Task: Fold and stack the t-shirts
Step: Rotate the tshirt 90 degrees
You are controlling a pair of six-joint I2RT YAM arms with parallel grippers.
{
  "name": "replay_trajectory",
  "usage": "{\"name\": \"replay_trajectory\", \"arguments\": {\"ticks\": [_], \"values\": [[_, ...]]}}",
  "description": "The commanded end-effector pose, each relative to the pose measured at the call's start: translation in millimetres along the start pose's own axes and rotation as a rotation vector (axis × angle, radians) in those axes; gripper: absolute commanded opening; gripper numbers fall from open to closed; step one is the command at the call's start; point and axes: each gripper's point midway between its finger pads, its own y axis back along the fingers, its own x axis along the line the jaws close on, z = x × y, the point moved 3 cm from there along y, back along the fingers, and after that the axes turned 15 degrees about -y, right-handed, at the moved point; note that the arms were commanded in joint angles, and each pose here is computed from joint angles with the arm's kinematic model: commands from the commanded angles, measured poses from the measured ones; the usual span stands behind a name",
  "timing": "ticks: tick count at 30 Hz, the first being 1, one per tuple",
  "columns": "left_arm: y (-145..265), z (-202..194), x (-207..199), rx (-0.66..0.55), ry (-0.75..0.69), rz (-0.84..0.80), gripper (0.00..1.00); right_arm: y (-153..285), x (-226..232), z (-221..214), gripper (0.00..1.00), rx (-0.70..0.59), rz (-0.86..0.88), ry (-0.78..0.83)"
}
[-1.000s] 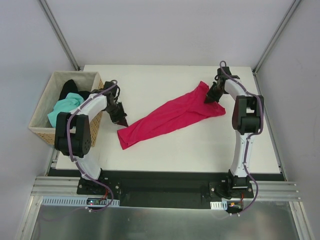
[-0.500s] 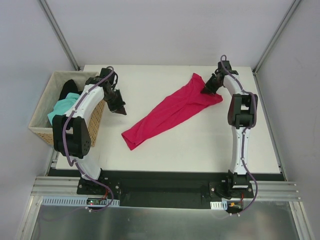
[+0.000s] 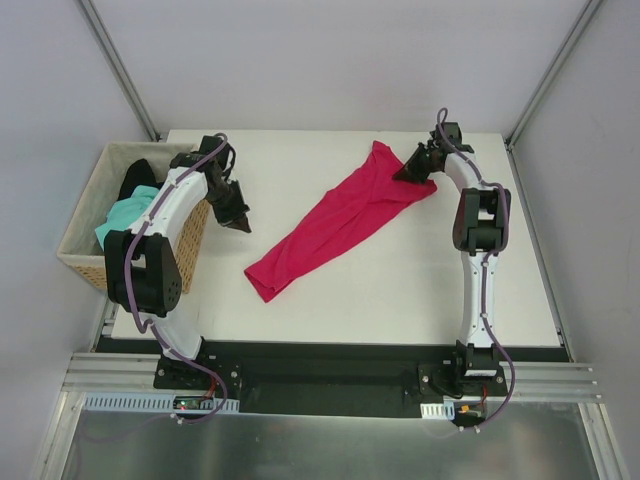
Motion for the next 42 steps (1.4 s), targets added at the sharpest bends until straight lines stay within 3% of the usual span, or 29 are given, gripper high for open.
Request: {"name": "replay_trajectory", "arguments": {"ticks": [1,7,10,13,24,42], "values": [[21.0,0.0,-5.2,-0.046,-0.044,0.007,0.0,52.4,50.1,13.0,0.01,-0.1,0.084,0.165],[31.4,10.3,-9.6,-0.119,-0.093,-0.009,0.0,137.5,111.4,15.3,0.01,-0.219,0.166,0.281],[35.3,13.9,-12.5,-0.143,-0.114,-0.024,0.0,171.6,129.7,-7.4,0.01,-0.231,0.202,0.296],[39.3,18.8,-16.6,-0.171,-0.136,-0.045,0.0,174.5,139.5,-52.2,0.01,-0.19,0.22,0.318],[55.5,16.3,-20.3,-0.222,-0.186,-0.065,0.0,98.6,104.1,-192.7,0.01,0.05,0.109,0.277],[85.2,13.3,-13.4,-0.326,-0.172,-0.037,0.02,34.4,42.5,-283.2,0.01,0.252,-0.074,0.265]]}}
